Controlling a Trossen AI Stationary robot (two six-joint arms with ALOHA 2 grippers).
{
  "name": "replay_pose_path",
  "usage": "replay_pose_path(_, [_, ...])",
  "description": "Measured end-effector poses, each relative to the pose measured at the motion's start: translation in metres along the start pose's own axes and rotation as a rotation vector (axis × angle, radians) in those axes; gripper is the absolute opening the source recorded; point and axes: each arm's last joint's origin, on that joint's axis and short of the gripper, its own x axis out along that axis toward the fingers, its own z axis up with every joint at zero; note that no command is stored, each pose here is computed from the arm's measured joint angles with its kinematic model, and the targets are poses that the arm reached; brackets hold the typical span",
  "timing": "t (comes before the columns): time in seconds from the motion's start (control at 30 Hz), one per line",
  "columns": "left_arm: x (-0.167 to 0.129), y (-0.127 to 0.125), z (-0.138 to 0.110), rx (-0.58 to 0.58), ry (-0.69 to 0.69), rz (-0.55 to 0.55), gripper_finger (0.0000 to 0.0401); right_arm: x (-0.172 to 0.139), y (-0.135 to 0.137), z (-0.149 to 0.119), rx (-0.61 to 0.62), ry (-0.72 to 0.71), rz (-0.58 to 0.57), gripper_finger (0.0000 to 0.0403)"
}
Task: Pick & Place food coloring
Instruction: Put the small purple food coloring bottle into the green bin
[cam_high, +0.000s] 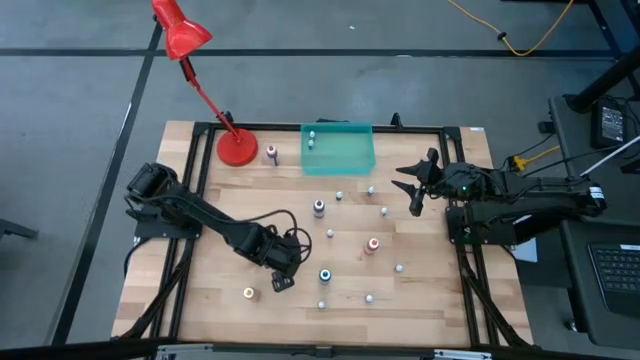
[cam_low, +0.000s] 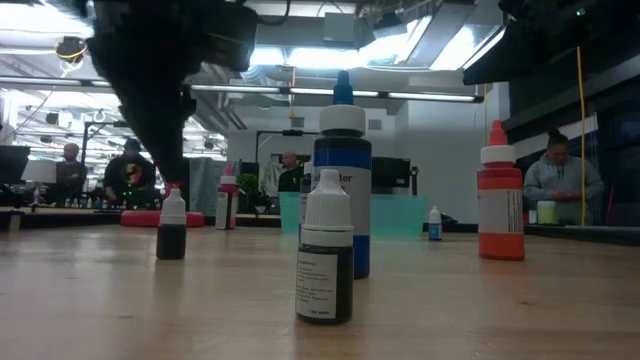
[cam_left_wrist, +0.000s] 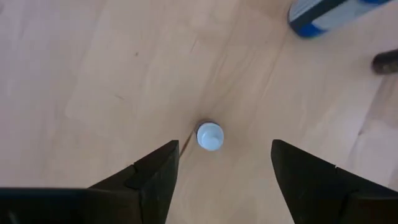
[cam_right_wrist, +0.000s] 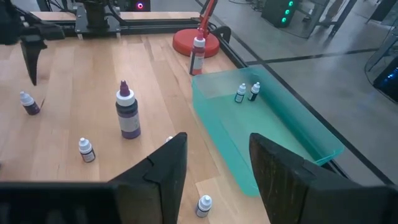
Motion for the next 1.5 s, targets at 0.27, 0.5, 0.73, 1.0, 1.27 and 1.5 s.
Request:
replay_pose_path(0.27, [0.015,-0.001,-0.002,0.020,-0.008,0.063,0.0249,0.000,0.000,0.000,-0.001,0.001,0.000,0.0175])
replay_pose_path(0.5, [0.031,-0.004,-0.003,0.040,0.013,0.071,0.0249,0.000,0.000,0.000,-0.002,0.001,0.000,0.0175])
replay_pose_path(0.73, [0.033,-0.005,-0.002,0.050,0.009,0.068,0.0238,0.000,0.000,0.000,-0.001,0.001,0.000,0.0175])
replay_pose_path(1.0, [0.033,-0.004,-0.002,0.057,0.024,0.061,0.0188,0.000,0.000,0.000,-0.001,0.000,0.000,0.0175])
replay_pose_path(1.27, [0.033,-0.004,-0.002,0.064,0.026,0.059,0.0137,0.000,0.000,0.000,-0.003,0.000,0.000,0.0175])
replay_pose_path(1.5, [0.033,-0.004,-0.002,0.048,0.025,0.059,0.0092,0.000,0.000,0.000,-0.004,0.000,0.000,0.0175])
